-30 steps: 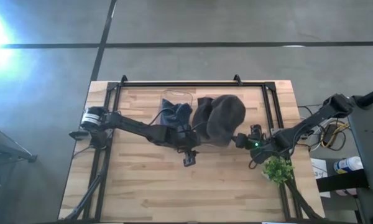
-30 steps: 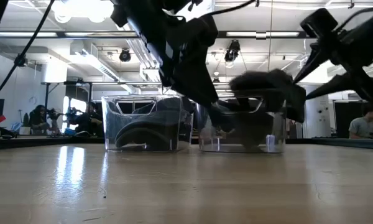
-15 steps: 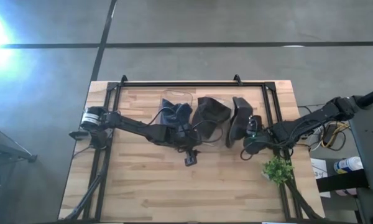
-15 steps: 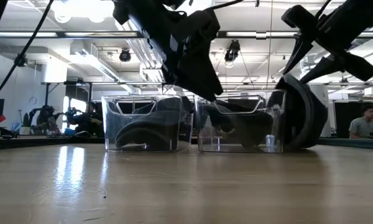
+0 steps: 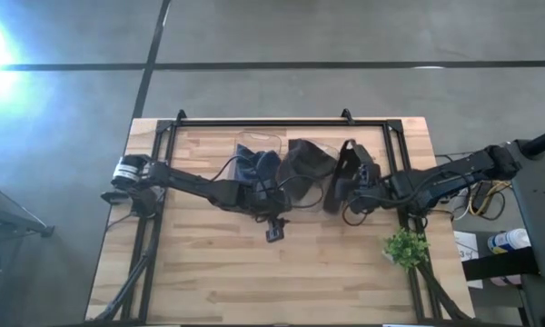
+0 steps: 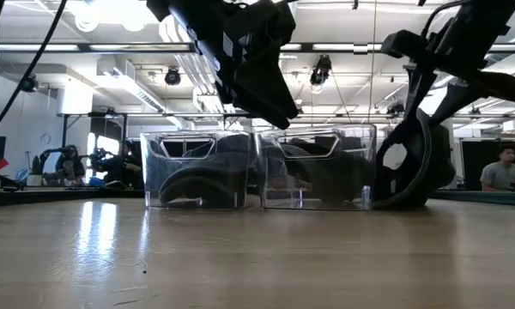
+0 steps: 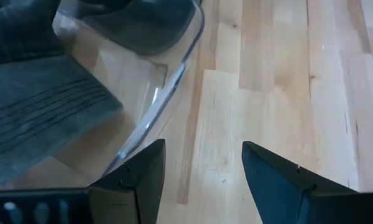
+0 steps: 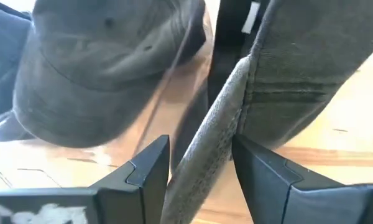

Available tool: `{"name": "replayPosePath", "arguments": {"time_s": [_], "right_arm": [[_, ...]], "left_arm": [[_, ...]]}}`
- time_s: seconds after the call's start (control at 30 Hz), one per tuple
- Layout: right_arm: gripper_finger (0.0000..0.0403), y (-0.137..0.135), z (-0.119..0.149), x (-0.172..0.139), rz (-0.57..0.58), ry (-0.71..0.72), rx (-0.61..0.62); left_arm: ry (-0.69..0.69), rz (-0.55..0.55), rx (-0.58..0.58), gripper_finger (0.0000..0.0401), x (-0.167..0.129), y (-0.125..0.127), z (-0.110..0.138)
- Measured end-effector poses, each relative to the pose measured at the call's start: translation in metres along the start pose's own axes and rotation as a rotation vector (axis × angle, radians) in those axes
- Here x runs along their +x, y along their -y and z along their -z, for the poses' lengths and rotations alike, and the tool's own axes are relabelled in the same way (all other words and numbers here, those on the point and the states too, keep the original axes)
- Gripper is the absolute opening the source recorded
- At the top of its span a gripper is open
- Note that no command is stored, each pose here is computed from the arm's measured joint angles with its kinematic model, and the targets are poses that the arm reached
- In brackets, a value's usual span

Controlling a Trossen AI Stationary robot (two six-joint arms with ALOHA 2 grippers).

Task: Pick & Place hat
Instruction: Put the black cap into the right transparent bin

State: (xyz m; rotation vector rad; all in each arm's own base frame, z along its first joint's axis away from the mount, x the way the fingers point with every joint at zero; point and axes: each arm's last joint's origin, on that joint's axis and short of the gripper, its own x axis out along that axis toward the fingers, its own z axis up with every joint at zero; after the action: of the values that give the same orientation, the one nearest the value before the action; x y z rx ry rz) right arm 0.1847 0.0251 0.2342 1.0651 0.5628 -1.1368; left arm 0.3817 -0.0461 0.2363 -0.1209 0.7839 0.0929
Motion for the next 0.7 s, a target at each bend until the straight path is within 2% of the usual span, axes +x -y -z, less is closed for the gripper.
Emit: {"name": "replayPosePath", "arguments": {"time_s": [0.17,0.4,0.57,0.7], "right_arm": [[0.0143,0.001,-0.002,0.006,0.044,-0.05,0.007],[0.0023,0.003,-0.007,-0.003,0.11,-0.046,-0.052],[0.0013,-0.01,-0.026,-0.038,0.126,-0.027,-0.098],[0.0013,-0.029,-0.048,-0.076,0.072,0.04,-0.125]], "left_arm": [[-0.013,-0.001,0.004,0.0206,-0.001,0.0,0.001],[-0.072,-0.013,0.013,0.0206,-0.015,-0.001,0.005],[-0.105,-0.071,0.024,0.0206,-0.035,-0.005,0.008],[-0.069,-0.11,0.02,0.0206,-0.062,-0.005,0.004]]}}
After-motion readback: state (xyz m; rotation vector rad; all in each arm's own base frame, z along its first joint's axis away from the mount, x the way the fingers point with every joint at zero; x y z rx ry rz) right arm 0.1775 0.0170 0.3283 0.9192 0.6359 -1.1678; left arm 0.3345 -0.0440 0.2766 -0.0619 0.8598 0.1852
